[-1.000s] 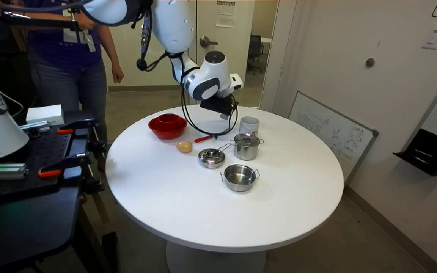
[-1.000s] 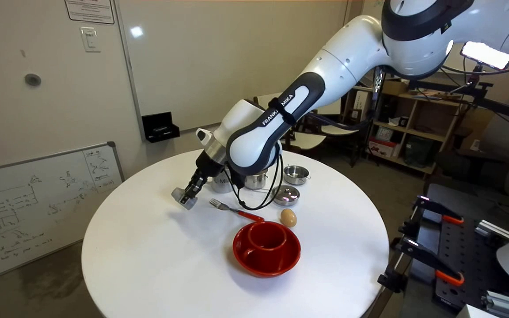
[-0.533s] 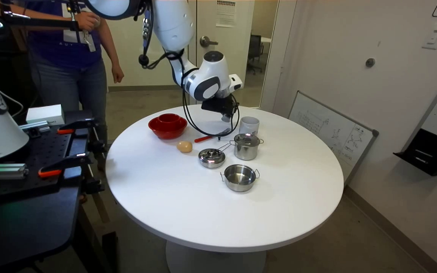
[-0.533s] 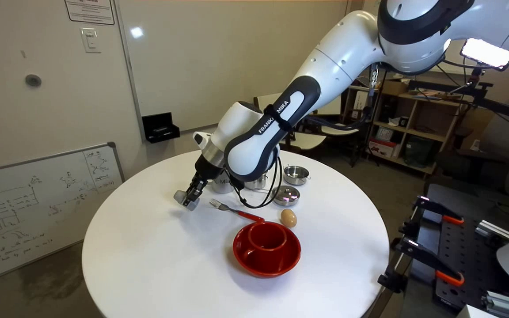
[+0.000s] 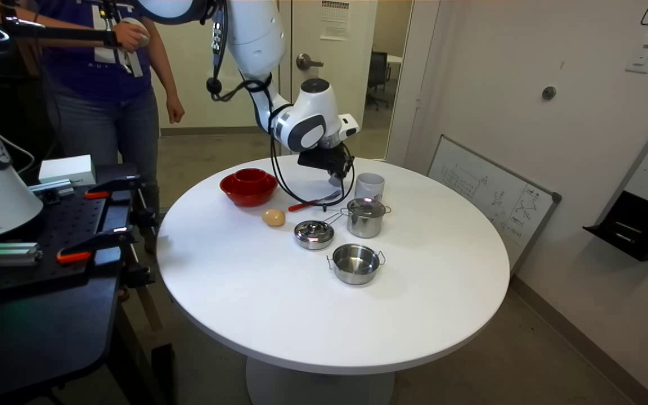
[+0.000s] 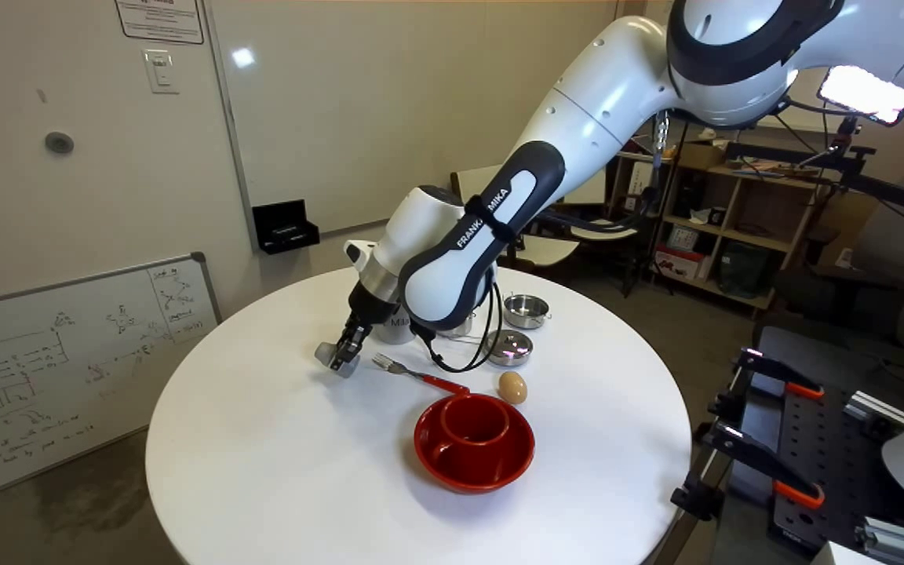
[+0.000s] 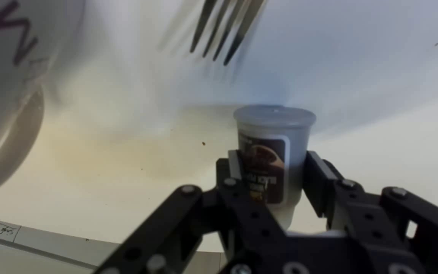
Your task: Remove the gray object from the right silver pot and put it at the left side of the white cup
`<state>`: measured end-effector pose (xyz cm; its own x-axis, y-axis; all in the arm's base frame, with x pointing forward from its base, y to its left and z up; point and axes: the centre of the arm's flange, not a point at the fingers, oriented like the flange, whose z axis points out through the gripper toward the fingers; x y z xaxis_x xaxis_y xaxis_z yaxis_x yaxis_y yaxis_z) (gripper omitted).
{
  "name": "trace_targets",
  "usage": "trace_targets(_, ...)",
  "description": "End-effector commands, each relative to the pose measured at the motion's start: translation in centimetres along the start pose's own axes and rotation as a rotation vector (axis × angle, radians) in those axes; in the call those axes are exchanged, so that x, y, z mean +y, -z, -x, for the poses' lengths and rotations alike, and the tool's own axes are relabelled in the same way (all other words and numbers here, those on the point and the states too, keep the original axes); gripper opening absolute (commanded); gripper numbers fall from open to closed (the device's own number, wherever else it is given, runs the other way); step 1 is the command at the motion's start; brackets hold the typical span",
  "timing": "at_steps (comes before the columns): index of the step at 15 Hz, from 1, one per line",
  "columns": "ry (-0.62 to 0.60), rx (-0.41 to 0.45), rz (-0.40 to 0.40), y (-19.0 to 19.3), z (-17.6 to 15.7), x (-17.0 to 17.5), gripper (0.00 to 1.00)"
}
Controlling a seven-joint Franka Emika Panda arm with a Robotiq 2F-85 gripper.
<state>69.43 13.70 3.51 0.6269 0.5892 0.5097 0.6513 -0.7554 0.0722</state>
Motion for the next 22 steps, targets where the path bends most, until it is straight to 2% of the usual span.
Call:
trace_targets(1, -0.028, -0.033, 0.021, -0.1, -0.1, 0.1, 0.67)
trace_targets(2, -0.032, -0.037, 0.024, 0.0, -0.1, 0.1, 0.69)
trace_targets(7, -0.043, -0.060, 0.038, -0.2, 0.5, 0.4, 1.00)
trace_targets(10, -0.051, -0.063, 0.047, 0.1, 0.8, 0.7, 1.00)
trace_targets(14, -0.073, -0.021, 0.075, 3.0, -0.2, 1.2, 1.00)
trace_targets(19, -0.106, 0.073, 0.155, 8.7, -2.2, 2.0, 1.00)
trace_targets(22, -0.167, 0.178, 0.181, 12.4, -2.8, 2.1, 1.00)
